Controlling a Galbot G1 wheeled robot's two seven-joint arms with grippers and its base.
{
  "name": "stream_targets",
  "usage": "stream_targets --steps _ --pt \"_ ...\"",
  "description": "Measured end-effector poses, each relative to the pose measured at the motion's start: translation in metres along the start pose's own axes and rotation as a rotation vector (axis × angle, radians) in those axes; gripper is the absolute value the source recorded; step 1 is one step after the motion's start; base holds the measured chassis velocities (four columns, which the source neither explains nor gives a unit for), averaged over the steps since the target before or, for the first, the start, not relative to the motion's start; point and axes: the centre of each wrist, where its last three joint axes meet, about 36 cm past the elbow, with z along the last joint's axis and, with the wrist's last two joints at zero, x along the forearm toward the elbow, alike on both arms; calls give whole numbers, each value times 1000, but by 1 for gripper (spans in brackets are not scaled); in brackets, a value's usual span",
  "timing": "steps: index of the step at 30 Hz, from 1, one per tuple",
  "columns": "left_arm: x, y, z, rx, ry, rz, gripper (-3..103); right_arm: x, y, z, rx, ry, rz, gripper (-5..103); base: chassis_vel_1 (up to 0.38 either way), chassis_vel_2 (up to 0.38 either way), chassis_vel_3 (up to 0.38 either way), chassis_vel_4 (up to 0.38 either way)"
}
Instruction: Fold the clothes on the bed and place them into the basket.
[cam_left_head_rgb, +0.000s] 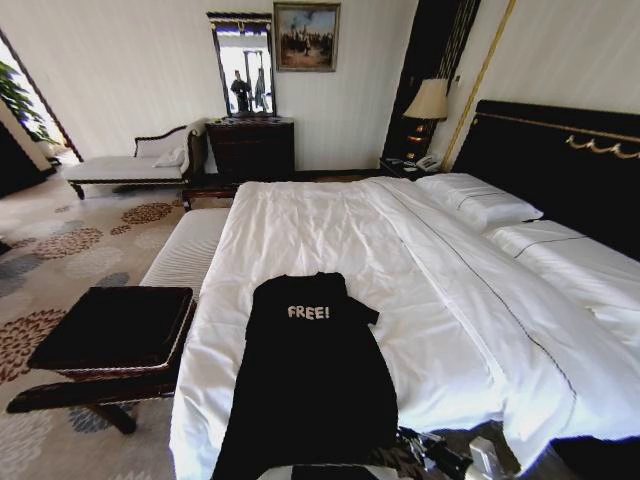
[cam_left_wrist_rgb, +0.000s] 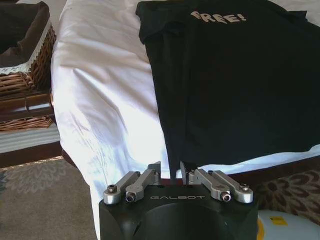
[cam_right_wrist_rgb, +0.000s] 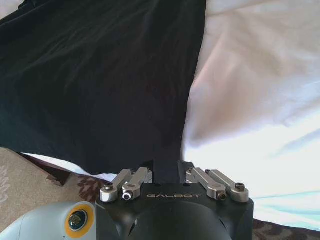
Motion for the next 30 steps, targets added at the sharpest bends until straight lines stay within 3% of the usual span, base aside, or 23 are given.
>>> stream_targets --steps 1,3,4,6,8,9,11,13,14,16,17,20,24,30 --pt "0 0 1 -2 3 -4 32 1 1 1 3 4 4 30 0 0 0 0" --pt "1 1 1 -3 4 -5 32 2 1 2 5 6 6 36 0 0 0 0" --pt "1 1 1 -6 -2 -11 43 6 0 2 16 7 15 41 0 0 0 0" --pt "0 1 -4 -18 -38 -26 48 10 -6 -5 38 -23 42 51 0 0 0 0" --pt "-1 1 -5 -23 -51 -31 54 11 -7 -8 44 -36 50 51 0 0 0 0" --pt "-3 2 -6 -32 -75 -39 54 12 -9 -15 54 -63 62 57 0 0 0 0" --pt "-19 5 -16 -51 -162 -77 70 11 -18 -43 88 -178 111 68 0 0 0 0" --pt "-27 7 -20 -53 -194 -93 70 9 -22 -56 108 -232 135 73 0 0 0 0" --pt "-31 8 -22 -53 -207 -101 76 8 -23 -60 114 -246 140 73 0 0 0 0" --pt "-58 14 -35 -25 -293 -136 86 2 -33 -87 171 -356 184 84 0 0 0 0" --pt "-58 14 -35 -25 -293 -136 86 2 -33 -87 171 -356 184 84 0 0 0 0" --pt "-85 17 -51 26 -380 -145 96 -11 -38 -100 229 -412 207 98 0 0 0 0" --pt "-107 14 -65 51 -445 -121 100 -36 -42 -105 307 -441 222 100 0 0 0 0" --pt "-126 13 -80 62 -475 -111 100 -70 -44 -122 386 -491 243 100 0 0 0 0"
